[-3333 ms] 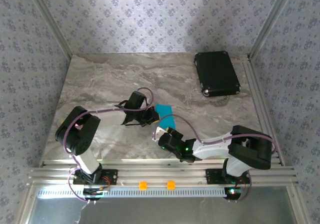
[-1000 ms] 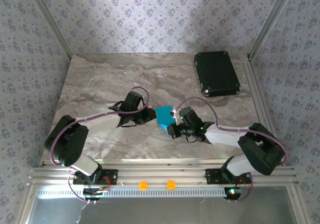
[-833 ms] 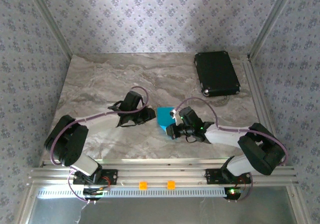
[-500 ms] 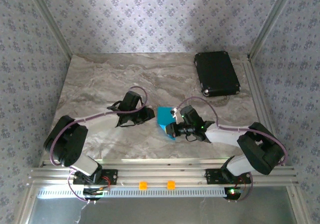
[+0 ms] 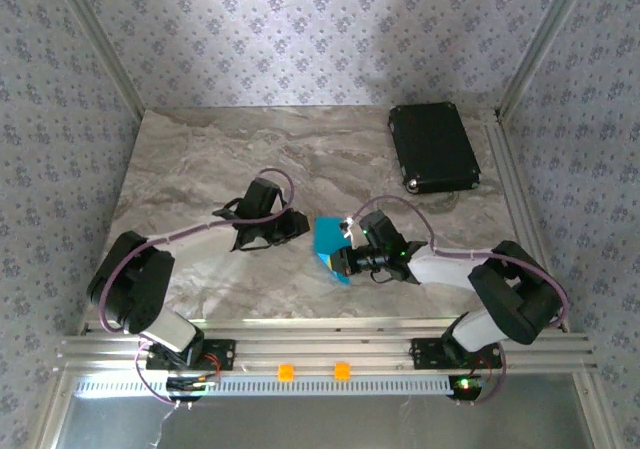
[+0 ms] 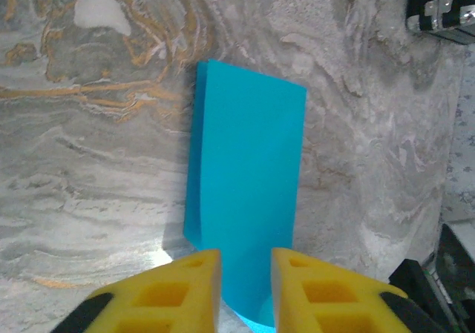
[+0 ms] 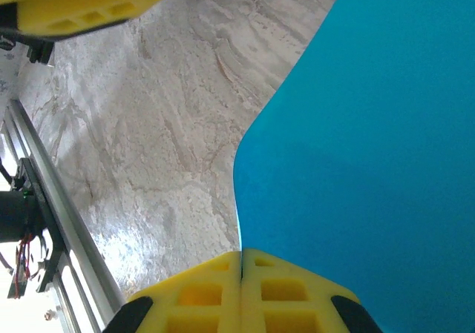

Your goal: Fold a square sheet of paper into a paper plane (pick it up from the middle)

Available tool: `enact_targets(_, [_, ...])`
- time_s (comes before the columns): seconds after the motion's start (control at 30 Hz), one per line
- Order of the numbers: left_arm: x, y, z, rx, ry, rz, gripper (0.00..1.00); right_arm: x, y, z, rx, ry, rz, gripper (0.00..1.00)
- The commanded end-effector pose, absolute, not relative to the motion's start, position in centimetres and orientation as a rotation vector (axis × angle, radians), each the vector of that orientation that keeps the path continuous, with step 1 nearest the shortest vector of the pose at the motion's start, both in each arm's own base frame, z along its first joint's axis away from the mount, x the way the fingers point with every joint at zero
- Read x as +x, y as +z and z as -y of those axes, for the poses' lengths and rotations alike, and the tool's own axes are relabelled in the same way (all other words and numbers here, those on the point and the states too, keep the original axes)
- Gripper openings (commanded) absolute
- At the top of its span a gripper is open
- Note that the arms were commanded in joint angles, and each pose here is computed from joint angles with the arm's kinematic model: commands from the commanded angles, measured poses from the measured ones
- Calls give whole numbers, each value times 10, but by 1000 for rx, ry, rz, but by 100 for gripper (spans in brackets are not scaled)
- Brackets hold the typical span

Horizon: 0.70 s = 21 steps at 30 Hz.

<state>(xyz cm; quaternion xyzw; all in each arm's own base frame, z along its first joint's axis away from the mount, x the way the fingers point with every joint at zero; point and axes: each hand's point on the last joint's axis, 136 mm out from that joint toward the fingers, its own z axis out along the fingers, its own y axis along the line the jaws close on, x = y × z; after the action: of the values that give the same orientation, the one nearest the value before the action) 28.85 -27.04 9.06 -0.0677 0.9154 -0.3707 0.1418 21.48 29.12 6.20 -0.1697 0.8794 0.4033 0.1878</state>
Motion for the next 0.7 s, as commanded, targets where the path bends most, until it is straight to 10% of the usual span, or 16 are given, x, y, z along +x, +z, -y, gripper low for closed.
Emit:
enact_targets(0.0, [296, 108, 277, -131, -1113, -2615, 17, 215, 66, -295, -461, 1189, -2470, 2])
enact_targets(0.67, [311, 68, 336, 78, -1211, -2786, 5, 203, 49, -293, -459, 1224, -2508, 2])
